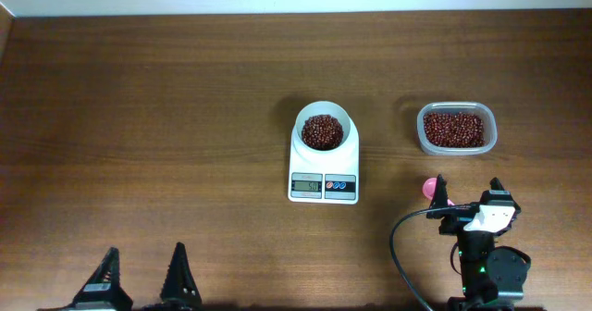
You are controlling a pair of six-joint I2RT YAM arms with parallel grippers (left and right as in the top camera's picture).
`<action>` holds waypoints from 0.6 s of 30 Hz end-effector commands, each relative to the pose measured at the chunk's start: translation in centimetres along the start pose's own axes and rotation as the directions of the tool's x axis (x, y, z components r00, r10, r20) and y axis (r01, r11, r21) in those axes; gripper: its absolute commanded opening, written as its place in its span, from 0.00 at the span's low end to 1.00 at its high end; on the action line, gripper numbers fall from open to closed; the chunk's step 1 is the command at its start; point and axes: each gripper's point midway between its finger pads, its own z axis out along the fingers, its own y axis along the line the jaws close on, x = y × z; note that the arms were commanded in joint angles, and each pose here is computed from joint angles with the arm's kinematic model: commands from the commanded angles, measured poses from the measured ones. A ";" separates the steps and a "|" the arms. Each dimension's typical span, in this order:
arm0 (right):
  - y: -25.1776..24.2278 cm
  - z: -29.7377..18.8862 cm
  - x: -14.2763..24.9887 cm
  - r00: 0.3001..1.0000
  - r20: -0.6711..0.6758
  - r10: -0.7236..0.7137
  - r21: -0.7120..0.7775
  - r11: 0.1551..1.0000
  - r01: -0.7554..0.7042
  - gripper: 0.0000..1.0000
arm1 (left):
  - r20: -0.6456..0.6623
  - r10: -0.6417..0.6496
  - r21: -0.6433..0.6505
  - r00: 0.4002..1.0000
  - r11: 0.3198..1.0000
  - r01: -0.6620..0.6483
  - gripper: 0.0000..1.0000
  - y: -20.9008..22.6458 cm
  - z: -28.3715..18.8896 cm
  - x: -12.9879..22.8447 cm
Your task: Scoop and weigh 50g on scale
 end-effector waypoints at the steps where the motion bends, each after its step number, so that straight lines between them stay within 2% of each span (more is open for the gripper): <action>1: 0.2 0.0 0.2 1.000 -0.003 0.007 -0.010 1.000 -0.007 0.99 | 0.027 -0.006 -0.001 1.000 1.000 0.006 0.99 0.2 -0.1 -0.2; 9: 0.2 0.0 0.2 1.000 -0.003 0.007 -0.010 1.000 -0.007 0.99 | 0.046 -0.004 -0.068 0.999 0.998 0.007 0.99 1.6 0.2 -0.5; 11: 0.2 0.0 0.2 1.000 -0.003 0.007 -0.010 1.000 -0.007 0.99 | 0.054 -0.003 -0.119 0.999 0.993 0.010 0.99 2.7 1.8 0.0; 18: 0.2 0.0 0.2 1.000 -0.003 0.007 -0.010 1.000 -0.007 0.99 | 0.076 -0.001 -0.134 0.997 0.991 0.011 0.99 4.3 7.9 3.2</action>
